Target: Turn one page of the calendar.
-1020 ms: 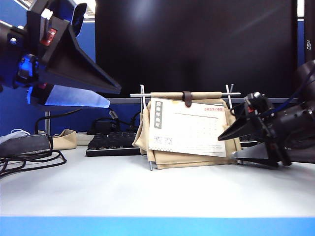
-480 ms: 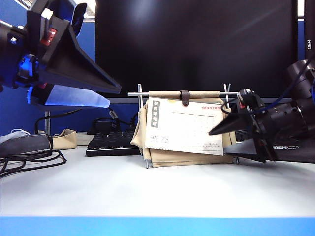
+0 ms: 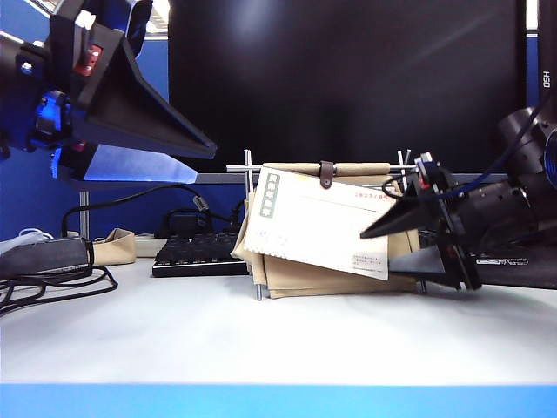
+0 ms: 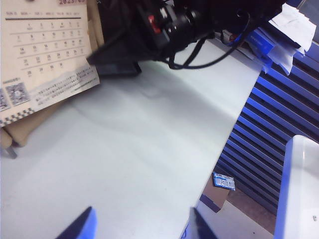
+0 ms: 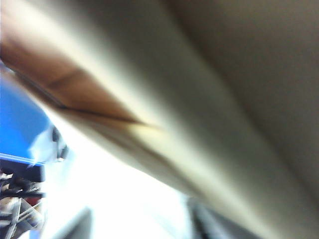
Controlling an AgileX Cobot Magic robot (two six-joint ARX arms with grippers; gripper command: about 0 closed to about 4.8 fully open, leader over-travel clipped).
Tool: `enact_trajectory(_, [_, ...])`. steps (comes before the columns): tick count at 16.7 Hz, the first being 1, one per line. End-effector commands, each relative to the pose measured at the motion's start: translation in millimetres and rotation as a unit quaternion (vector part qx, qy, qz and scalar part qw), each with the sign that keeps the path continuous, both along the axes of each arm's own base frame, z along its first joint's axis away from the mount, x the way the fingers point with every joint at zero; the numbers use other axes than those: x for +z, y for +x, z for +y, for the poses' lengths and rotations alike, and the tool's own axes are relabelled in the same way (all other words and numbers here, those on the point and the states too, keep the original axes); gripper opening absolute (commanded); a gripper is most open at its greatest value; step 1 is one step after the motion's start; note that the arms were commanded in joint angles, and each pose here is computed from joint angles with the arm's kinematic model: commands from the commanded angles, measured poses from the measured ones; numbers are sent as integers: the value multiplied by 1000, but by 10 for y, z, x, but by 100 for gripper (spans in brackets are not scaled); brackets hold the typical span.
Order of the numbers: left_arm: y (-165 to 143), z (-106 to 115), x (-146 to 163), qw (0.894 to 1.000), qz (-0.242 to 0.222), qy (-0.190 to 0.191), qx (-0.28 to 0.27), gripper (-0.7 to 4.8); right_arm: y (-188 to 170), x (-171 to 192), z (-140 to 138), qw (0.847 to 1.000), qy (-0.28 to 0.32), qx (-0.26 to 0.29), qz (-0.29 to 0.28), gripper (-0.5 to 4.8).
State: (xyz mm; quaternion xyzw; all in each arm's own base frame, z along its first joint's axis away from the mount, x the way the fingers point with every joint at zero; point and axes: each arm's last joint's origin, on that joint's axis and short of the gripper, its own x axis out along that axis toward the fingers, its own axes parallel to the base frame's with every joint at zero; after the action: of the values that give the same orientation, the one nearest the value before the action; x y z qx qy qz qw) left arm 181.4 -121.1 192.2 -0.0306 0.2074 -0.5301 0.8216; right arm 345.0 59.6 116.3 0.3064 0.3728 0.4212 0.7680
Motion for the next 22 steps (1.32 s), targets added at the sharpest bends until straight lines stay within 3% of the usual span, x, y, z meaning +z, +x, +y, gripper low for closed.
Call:
enact_trajectory(1, [5,-6,32,1000,-10,-6,-3,248,17,2,-5,999,-27,-26,-20,95])
enact_trajectory(2, [5,-6,32,1000,-10,-6,-3,248,17,2,-6,999,-27,-26,-21,28])
enact_trajectory(3, [5,-6,32,1000,-11,-6,-3,248,14,4,-3,999,-23,-19,-20,0])
enact_trajectory(7, [6,-5,32,1000,-14,-4,-2,248,-20,54,16,999,19,39,-22,-1])
enact_trajectory(14, [10,-3,31,1000,-19,0,4,248,-206,494,17,994,11,25,-107,-2])
enact_trajectory(22, [15,-5,42,1000,-26,-2,6,248,-548,767,268,983,11,71,-169,-2])
